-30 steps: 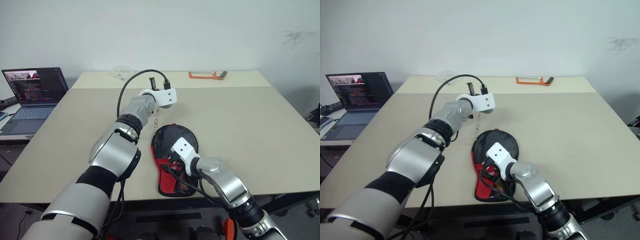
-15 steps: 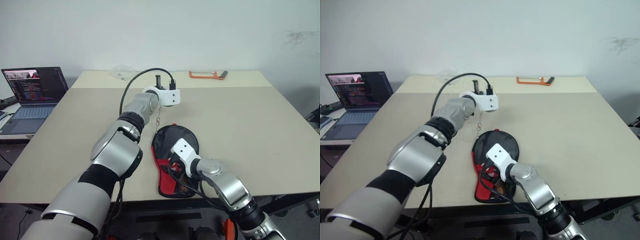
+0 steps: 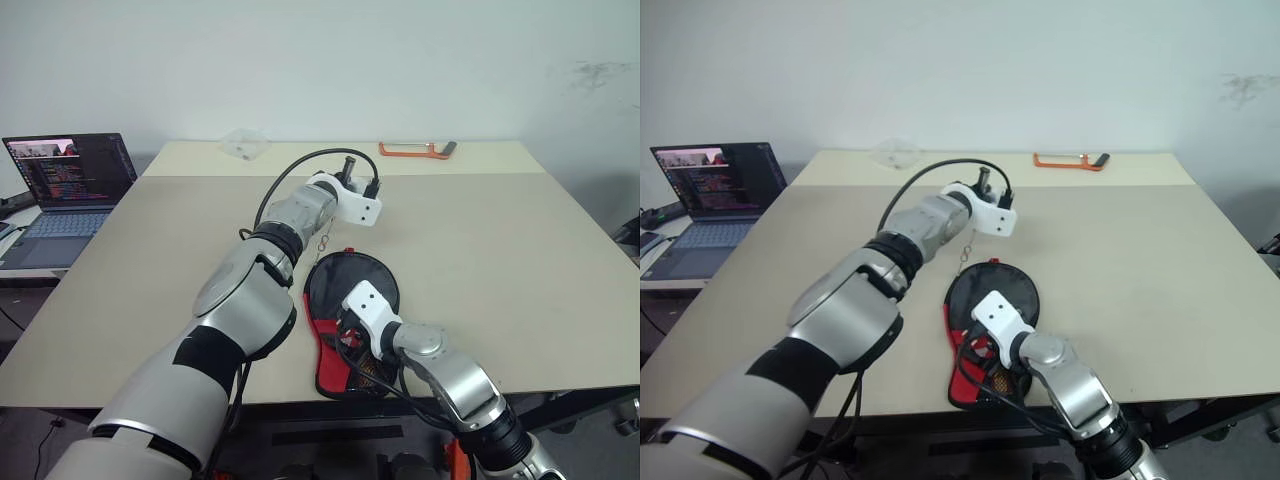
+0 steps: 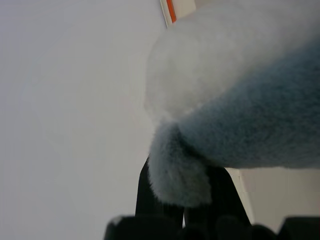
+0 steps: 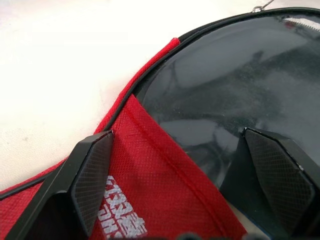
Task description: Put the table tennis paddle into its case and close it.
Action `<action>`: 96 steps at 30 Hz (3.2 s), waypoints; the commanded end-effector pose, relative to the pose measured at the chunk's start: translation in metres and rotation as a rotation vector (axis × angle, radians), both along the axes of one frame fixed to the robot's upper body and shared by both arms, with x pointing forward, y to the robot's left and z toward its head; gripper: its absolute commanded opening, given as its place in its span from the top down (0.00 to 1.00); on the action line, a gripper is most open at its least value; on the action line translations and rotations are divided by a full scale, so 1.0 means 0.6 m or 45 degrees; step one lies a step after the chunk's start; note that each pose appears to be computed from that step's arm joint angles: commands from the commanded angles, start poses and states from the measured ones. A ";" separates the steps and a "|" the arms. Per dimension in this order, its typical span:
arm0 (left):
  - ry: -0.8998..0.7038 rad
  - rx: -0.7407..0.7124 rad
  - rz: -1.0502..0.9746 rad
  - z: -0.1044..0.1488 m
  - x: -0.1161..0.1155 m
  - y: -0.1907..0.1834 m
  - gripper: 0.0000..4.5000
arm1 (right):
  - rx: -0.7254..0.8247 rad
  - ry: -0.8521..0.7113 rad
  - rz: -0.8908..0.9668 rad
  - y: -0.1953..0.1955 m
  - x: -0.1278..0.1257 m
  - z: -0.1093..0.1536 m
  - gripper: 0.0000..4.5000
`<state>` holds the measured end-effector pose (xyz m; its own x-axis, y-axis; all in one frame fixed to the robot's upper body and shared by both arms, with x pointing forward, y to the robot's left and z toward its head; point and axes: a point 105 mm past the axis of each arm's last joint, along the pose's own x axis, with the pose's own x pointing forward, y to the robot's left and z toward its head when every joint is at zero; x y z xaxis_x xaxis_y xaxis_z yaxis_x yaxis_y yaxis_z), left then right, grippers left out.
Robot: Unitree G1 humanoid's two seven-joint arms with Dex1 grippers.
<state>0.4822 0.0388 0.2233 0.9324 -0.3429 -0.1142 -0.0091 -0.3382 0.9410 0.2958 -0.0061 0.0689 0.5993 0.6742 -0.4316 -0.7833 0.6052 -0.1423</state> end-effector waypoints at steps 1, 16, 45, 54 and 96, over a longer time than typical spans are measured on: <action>-0.190 0.028 -0.145 0.071 -0.014 -0.056 0.99 | -0.164 0.430 0.051 -0.003 -0.075 -0.128 0.00; -0.278 0.057 -0.261 0.087 -0.029 -0.096 0.99 | -0.161 0.427 0.042 -0.003 -0.074 -0.129 0.00; -0.063 0.111 -0.754 -0.010 -0.128 -0.258 0.99 | -0.157 0.419 0.046 0.003 -0.066 -0.130 0.00; 0.044 0.030 -0.748 -0.026 -0.134 -0.266 0.99 | -0.155 0.416 0.046 0.003 -0.063 -0.128 0.00; 0.667 -1.118 -0.577 0.102 -0.066 -0.071 0.00 | -0.109 0.336 0.061 0.007 -0.014 -0.099 0.00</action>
